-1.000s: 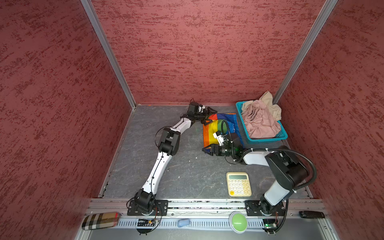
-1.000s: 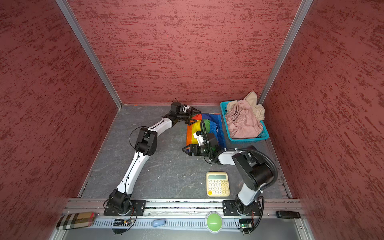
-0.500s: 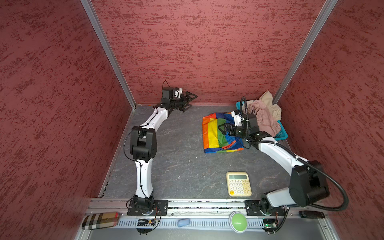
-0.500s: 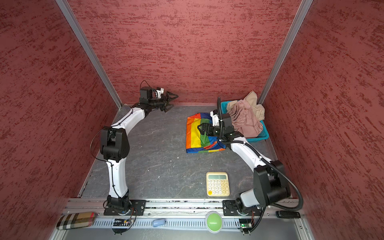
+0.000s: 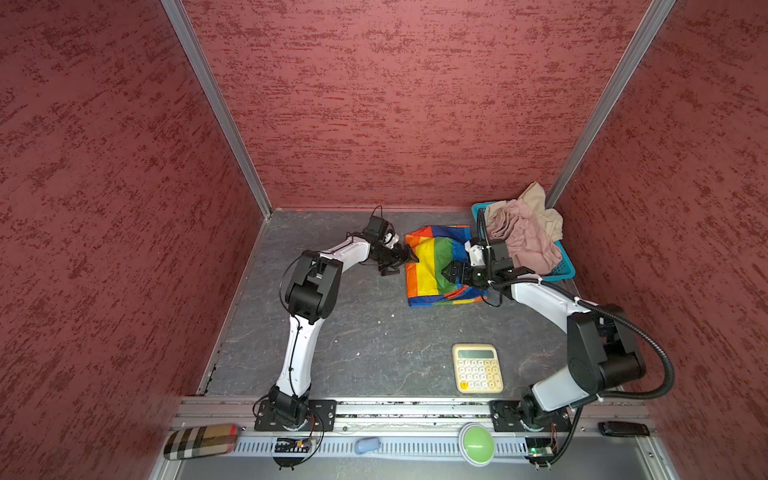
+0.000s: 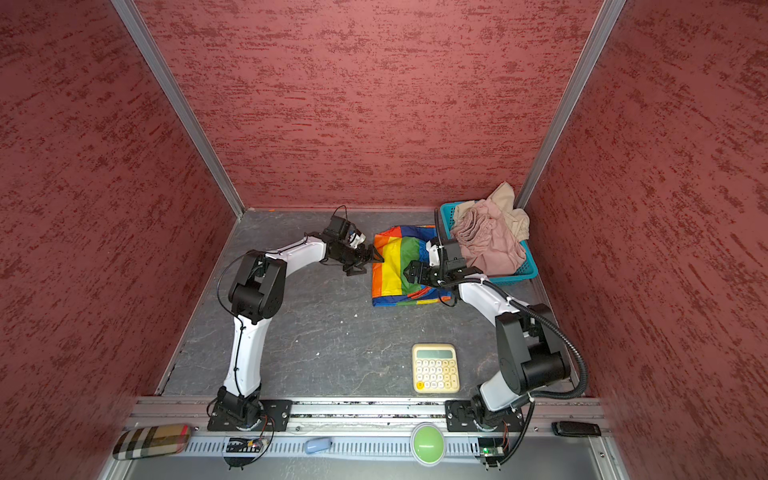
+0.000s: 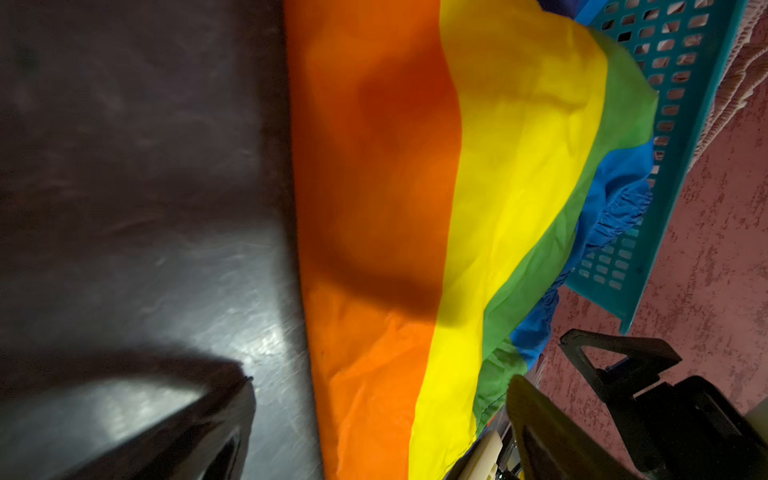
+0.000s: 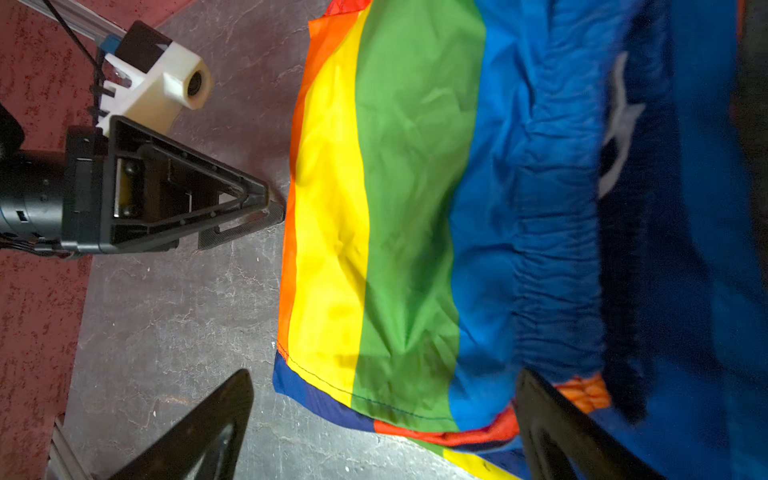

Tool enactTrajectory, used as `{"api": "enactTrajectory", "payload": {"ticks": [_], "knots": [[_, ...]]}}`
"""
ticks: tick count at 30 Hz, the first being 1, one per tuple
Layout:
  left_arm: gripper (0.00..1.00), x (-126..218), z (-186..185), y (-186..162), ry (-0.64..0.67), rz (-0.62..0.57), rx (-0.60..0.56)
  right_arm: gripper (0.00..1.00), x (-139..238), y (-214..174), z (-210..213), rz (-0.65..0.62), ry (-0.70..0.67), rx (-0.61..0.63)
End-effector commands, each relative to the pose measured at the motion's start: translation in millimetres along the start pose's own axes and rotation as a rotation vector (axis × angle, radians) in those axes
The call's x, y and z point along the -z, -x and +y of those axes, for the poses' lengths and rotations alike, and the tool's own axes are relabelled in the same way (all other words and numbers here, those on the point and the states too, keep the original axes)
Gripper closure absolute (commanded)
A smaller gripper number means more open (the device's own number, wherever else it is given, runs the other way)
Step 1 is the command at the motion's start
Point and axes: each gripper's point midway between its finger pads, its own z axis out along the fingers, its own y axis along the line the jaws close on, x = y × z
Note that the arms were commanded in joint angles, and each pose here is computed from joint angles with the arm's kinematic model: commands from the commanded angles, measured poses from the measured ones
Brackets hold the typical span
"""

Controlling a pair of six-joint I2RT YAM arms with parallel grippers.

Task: Fold and stack the shorts

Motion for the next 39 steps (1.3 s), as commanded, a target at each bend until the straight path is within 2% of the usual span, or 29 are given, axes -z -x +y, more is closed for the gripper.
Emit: {"api": "enactTrajectory", "payload": {"ticks": [1,9,12,14,19,21,24,27,30,33,39], "knots": [[0.14,-9.4,24.5,-1.3,0.073,0.014,-0.006,0.01,12.8,8.9,0.4,-0.039,0.012,0.001],[0.38,-34.1,39.2,-9.2,0.116,0.051,0.006,0.01,21.1,12.5,-1.0,-0.076,0.054,-0.031],[0.55,-44.0,36.8,-13.0,0.116,0.068,-0.001,0.01,21.7,14.8,-2.4,-0.082,0.054,-0.037],[0.70,-49.0,35.3,-14.0,0.112,0.075,-0.005,0.01,22.3,16.6,-2.5,-0.088,0.058,-0.039],[0.95,-50.0,31.0,-14.0,0.110,0.079,-0.021,0.01,24.1,20.4,-3.8,-0.100,0.063,-0.045],[1.00,-47.6,28.3,-12.1,0.106,0.075,-0.030,0.01,23.8,20.3,-3.8,-0.103,0.068,-0.047],[1.00,-38.4,25.4,-7.9,0.120,0.068,-0.037,0.01,23.0,19.2,-4.4,-0.103,0.073,-0.053],[1.00,-8.8,22.1,3.2,0.191,0.033,-0.078,0.01,22.5,19.3,-3.8,-0.104,0.078,-0.055],[1.00,36.1,38.9,17.5,0.359,-0.011,-0.103,0.01,21.0,20.0,-0.4,-0.099,0.091,-0.052],[1.00,86.2,74.2,30.1,0.556,-0.035,-0.104,0.01,17.6,21.3,9.0,-0.094,0.111,-0.042],[1.00,198.7,161.2,53.4,1.056,-0.101,-0.163,0.01,3.1,26.6,41.3,-0.083,0.159,0.003]]}}
